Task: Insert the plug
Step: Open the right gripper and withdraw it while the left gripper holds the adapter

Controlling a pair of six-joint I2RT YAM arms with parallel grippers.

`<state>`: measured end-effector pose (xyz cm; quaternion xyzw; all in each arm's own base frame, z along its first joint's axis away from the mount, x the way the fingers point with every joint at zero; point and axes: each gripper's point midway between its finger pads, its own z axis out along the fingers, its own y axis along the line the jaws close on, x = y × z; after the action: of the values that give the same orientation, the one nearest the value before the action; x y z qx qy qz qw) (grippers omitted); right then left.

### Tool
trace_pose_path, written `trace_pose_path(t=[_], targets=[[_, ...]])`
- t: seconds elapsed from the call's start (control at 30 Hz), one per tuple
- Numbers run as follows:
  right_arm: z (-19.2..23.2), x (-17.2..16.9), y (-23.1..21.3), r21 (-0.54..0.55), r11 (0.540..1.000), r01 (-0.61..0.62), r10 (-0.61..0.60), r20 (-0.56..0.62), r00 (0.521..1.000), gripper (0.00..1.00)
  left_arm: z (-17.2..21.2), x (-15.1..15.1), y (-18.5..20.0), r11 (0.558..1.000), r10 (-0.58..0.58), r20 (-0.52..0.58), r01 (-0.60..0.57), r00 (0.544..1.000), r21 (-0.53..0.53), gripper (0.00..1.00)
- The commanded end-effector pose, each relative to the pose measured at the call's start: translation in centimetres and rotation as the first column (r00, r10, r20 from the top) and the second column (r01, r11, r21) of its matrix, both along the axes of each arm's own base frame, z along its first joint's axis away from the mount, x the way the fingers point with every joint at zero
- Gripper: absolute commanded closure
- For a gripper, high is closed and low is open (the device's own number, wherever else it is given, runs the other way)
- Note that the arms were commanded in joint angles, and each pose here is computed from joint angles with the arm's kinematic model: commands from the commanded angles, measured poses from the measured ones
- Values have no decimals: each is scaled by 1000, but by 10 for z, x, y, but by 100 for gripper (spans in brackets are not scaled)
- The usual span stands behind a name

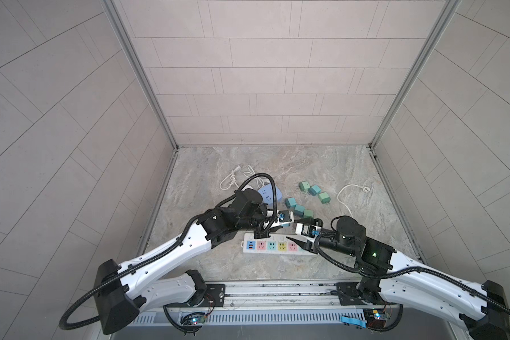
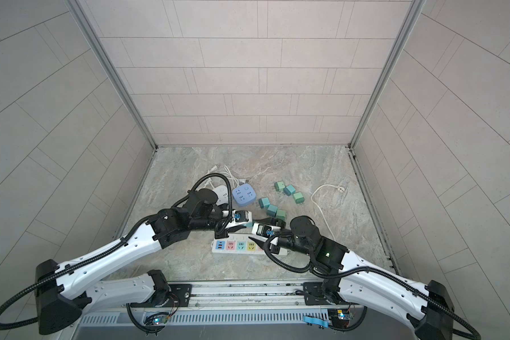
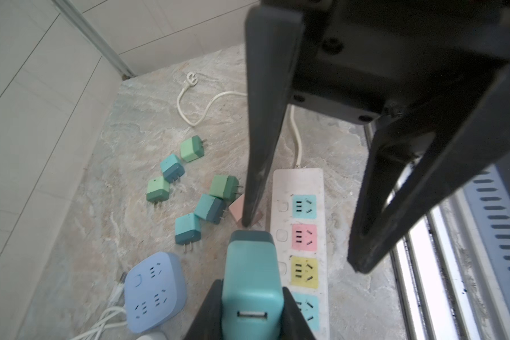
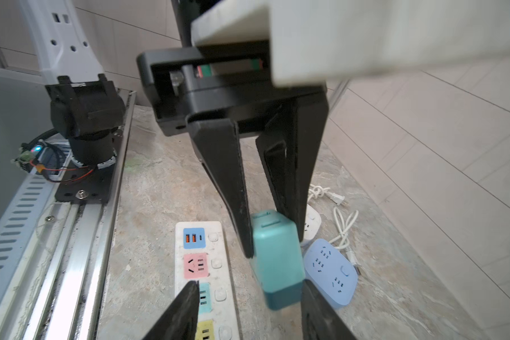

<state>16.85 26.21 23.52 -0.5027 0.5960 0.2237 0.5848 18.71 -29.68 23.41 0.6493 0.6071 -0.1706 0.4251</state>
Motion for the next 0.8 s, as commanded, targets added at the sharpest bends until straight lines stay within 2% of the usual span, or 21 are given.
trace_pose_path(t=[0.0,0.1,0.17,0.2,0.33,0.37,0.5,0.57,0.67,0.77], targets=[[8,30,-32,65,963,260,-259,-31,965,41,19,16,15,994,83,70,-87,994,63,100],[13,61,-75,160,835,526,-514,-111,851,32,20,8,19,993,69,40,-72,997,92,100],[8,80,-109,186,708,681,-652,-197,732,25,19,5,16,994,59,27,-61,998,92,100],[3,85,-120,181,667,723,-686,-232,690,23,19,4,13,994,56,18,-58,998,89,100],[-33,105,-184,106,437,893,-802,-403,440,22,5,4,4,981,57,-15,-53,998,185,100],[-41,107,-199,96,383,919,-818,-427,386,22,0,5,2,973,64,-15,-59,998,225,100],[-66,103,-244,92,211,973,-853,-469,229,18,-16,0,-10,940,65,-46,-45,997,339,100],[-75,97,-269,107,91,990,-861,-491,132,14,-21,-8,-20,931,43,-87,-8,995,364,100],[-90,89,-295,128,-35,991,-837,-546,41,10,-28,-17,-34,911,13,-112,34,994,410,100],[-99,83,-313,145,-144,979,-800,-599,-29,7,-37,-19,-44,887,5,-137,59,991,458,100]])
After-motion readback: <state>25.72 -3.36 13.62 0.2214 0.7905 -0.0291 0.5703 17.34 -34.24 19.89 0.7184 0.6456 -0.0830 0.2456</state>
